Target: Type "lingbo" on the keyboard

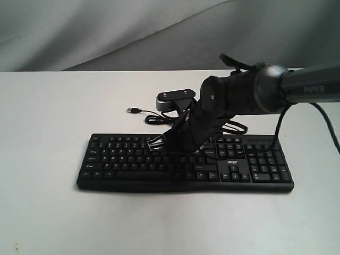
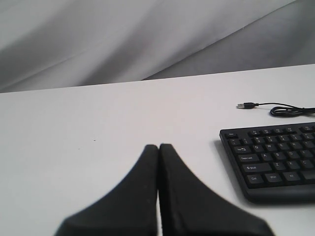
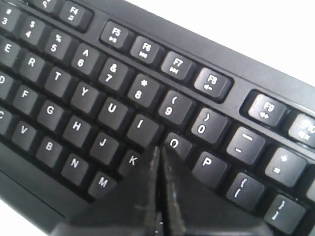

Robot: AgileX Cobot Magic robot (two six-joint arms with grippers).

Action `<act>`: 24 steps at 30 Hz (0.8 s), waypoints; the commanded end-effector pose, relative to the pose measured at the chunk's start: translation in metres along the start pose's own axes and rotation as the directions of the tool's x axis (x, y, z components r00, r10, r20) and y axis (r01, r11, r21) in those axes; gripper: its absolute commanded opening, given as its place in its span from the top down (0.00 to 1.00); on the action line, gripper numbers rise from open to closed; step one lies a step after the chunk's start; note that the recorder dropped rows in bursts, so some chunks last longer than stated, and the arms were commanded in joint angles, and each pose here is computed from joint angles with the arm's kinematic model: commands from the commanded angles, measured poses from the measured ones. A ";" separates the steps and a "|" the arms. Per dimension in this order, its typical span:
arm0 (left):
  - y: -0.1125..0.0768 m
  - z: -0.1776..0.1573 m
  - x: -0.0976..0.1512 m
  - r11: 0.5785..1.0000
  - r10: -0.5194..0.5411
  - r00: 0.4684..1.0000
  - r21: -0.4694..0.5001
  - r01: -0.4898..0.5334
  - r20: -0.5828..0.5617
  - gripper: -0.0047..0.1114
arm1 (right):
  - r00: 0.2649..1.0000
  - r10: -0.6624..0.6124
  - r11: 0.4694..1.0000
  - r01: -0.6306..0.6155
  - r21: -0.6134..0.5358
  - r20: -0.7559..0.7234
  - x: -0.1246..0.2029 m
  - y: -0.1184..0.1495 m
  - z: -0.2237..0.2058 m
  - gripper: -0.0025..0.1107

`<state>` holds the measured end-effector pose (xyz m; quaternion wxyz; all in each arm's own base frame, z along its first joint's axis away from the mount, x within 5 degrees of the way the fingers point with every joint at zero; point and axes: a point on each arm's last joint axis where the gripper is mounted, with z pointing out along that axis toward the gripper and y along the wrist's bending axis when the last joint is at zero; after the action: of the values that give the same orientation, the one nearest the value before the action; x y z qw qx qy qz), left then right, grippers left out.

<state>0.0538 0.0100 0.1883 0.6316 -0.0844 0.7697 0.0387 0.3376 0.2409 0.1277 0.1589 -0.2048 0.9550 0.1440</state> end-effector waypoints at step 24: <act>0.000 0.000 0.001 1.000 -0.012 1.000 0.001 0.012 0.003 0.96 | 0.998 -0.029 0.998 0.032 -0.062 0.055 -0.018 0.005 -0.004 0.98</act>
<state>0.0538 0.0100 0.1883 0.6316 -0.0844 0.7697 0.0387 0.3475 0.2521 0.1426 0.1904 -0.2236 0.9398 0.1747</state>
